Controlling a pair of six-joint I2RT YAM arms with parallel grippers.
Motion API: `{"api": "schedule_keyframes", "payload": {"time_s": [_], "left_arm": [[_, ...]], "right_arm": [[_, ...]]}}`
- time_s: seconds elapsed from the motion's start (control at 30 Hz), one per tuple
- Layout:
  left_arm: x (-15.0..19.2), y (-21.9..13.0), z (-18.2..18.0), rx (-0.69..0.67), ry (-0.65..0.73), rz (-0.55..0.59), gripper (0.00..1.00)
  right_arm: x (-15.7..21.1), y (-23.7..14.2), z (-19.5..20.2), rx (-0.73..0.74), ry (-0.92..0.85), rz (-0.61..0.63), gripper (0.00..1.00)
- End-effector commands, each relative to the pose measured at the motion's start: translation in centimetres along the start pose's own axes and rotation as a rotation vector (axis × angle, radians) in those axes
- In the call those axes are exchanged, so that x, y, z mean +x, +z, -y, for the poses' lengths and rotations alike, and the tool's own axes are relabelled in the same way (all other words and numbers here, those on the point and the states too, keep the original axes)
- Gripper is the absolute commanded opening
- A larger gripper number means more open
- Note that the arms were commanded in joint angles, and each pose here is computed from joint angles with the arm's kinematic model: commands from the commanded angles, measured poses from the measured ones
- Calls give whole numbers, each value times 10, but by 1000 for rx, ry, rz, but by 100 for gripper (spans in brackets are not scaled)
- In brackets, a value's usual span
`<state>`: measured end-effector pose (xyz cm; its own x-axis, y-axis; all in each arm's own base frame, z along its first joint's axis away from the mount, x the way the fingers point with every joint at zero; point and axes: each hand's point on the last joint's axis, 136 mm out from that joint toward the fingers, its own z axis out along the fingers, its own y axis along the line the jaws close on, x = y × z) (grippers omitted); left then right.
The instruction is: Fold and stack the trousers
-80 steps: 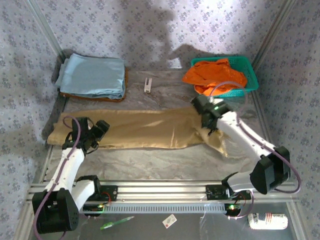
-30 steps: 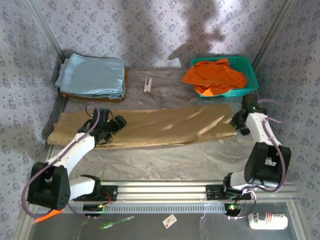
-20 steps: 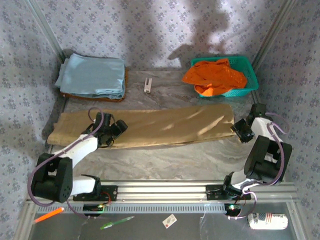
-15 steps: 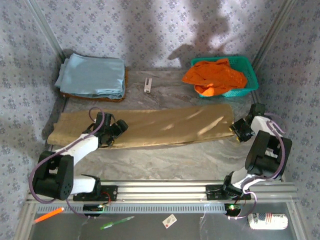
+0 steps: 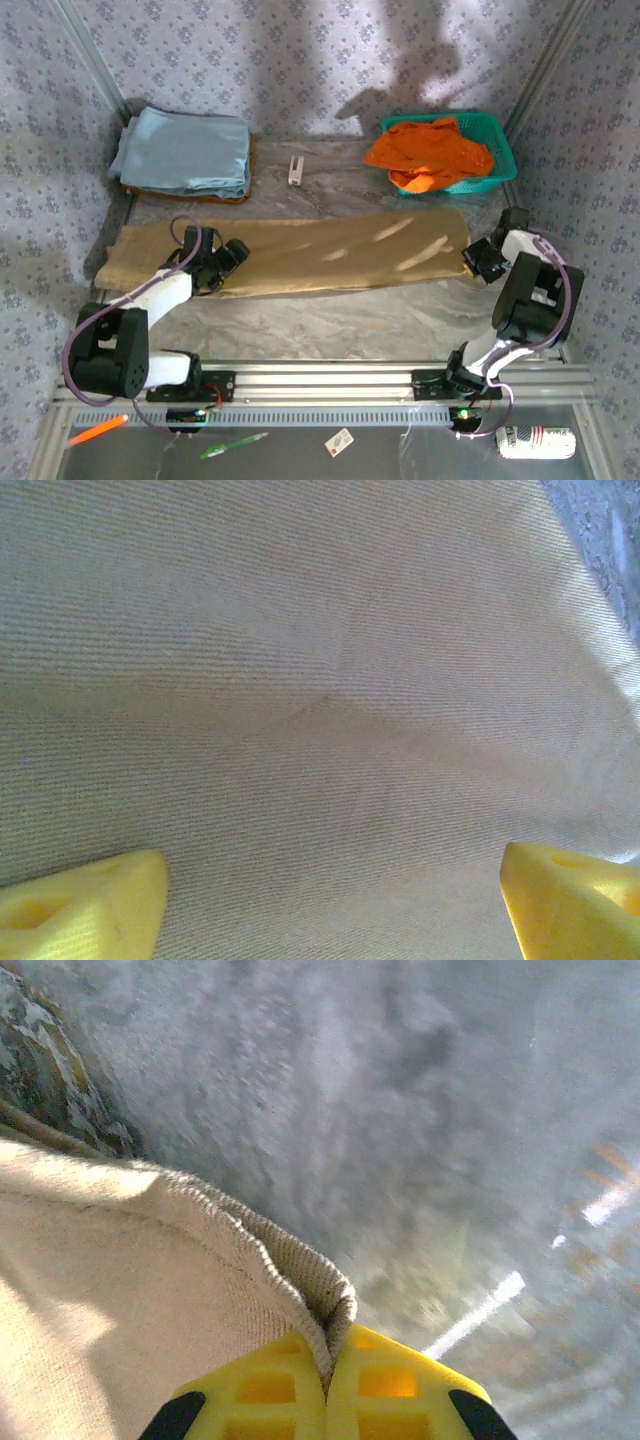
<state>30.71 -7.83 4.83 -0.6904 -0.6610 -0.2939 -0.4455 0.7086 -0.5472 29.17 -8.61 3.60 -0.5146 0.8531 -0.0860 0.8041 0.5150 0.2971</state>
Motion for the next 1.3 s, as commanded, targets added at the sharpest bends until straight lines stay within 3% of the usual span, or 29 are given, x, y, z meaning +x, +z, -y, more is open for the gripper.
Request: {"api": "schedule_keyframes", "payload": {"time_s": [0.0, 0.13, 0.23, 0.3, 0.4, 0.5, 0.67, 0.87, 1.03, 1.27], "left_arm": [[1, 0, -2, 7, 9, -5, 86], [3, 0, -5, -1, 1, -13, 86], [7, 1, -7, -4, -4, -26, 86], [9, 0, -7, 0, -6, -36, 86], [7, -8, 0, 8, 14, -36, 85], [-1, -19, 26, 9, 108, -8, 85], [-3, -14, 100, 0, 341, -6, 80], [37, 30, 183, -87, 762, -88, 74], [73, 73, 215, -191, 1136, -106, 71], [85, 114, 232, -167, 1336, -120, 71]], "right_arm": [[2, -28, 26, 69, 29, 62, 0], [16, -34, 56, 108, 70, 54, 0], [31, -21, 73, 117, 114, -24, 31], [34, -22, 77, 130, 134, -42, 41], [27, -47, 56, 82, 82, 52, 45], [25, -78, 10, -26, -31, 170, 56], [40, -76, -46, -54, -193, 184, 56], [56, -46, -58, -60, -232, 116, 56], [65, -36, -58, -90, -259, 79, 56], [78, -31, -56, -132, -298, 38, 57]]}}
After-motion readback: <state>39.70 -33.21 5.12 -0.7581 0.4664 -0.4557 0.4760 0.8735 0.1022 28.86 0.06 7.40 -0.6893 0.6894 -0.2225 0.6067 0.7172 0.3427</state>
